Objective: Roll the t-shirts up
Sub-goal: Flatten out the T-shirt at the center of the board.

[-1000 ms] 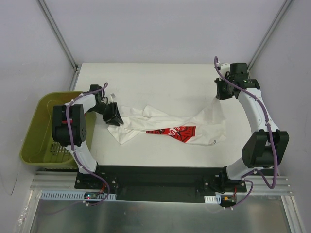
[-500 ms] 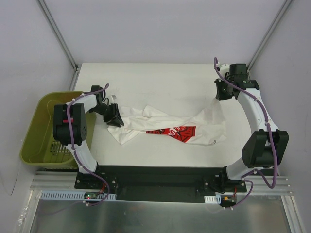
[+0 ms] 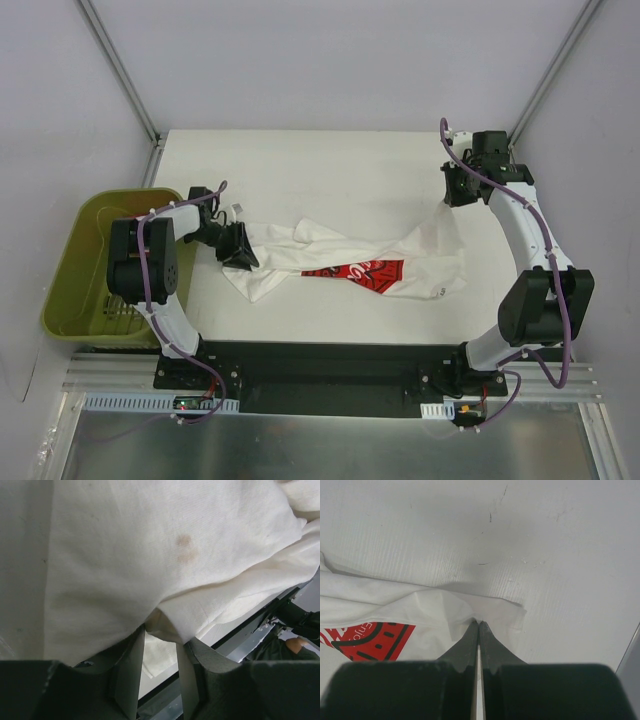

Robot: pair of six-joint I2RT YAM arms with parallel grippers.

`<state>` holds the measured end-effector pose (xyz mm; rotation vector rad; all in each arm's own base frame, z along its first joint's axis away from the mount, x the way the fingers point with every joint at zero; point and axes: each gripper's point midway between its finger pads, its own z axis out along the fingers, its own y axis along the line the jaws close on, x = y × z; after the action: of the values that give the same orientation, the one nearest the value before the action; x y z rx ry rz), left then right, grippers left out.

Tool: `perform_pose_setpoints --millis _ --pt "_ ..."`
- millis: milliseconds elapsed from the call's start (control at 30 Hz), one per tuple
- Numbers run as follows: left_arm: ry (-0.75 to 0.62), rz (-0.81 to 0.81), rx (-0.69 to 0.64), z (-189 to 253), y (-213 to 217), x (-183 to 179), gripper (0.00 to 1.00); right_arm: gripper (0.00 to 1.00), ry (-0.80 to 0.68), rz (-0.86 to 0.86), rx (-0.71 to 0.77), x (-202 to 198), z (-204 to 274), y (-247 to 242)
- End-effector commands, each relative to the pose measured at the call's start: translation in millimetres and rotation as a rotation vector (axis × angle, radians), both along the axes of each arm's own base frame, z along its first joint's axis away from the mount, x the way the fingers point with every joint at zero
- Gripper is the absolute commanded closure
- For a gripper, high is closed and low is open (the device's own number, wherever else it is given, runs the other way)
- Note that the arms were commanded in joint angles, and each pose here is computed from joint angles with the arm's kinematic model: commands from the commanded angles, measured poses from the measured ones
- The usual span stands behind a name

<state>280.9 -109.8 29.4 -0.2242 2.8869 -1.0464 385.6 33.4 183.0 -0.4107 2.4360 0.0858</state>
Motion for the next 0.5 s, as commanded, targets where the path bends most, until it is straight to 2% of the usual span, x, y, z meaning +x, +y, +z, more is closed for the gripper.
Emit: perform_pose_setpoints --millis 0,67,233,267,333,467 --pt "-0.042 -0.007 -0.005 2 -4 10 0.7 0.99 -0.049 0.01 -0.009 4 13 2" --pt "-0.051 -0.001 0.024 2 -1 12 0.71 0.99 -0.052 0.008 -0.012 4 14 2" --pt "-0.079 0.002 -0.007 15 -5 17 0.76 0.99 -0.05 0.01 -0.017 2 12 1" --pt "-0.1 -0.001 -0.023 22 -7 22 0.82 0.99 -0.047 0.01 -0.017 2 10 1" --pt "-0.12 0.004 -0.029 29 -8 26 0.85 0.99 -0.046 0.012 -0.013 1 10 2" --pt "-0.22 0.012 -0.015 59 -5 43 0.86 0.99 -0.048 0.011 -0.014 3 10 2"
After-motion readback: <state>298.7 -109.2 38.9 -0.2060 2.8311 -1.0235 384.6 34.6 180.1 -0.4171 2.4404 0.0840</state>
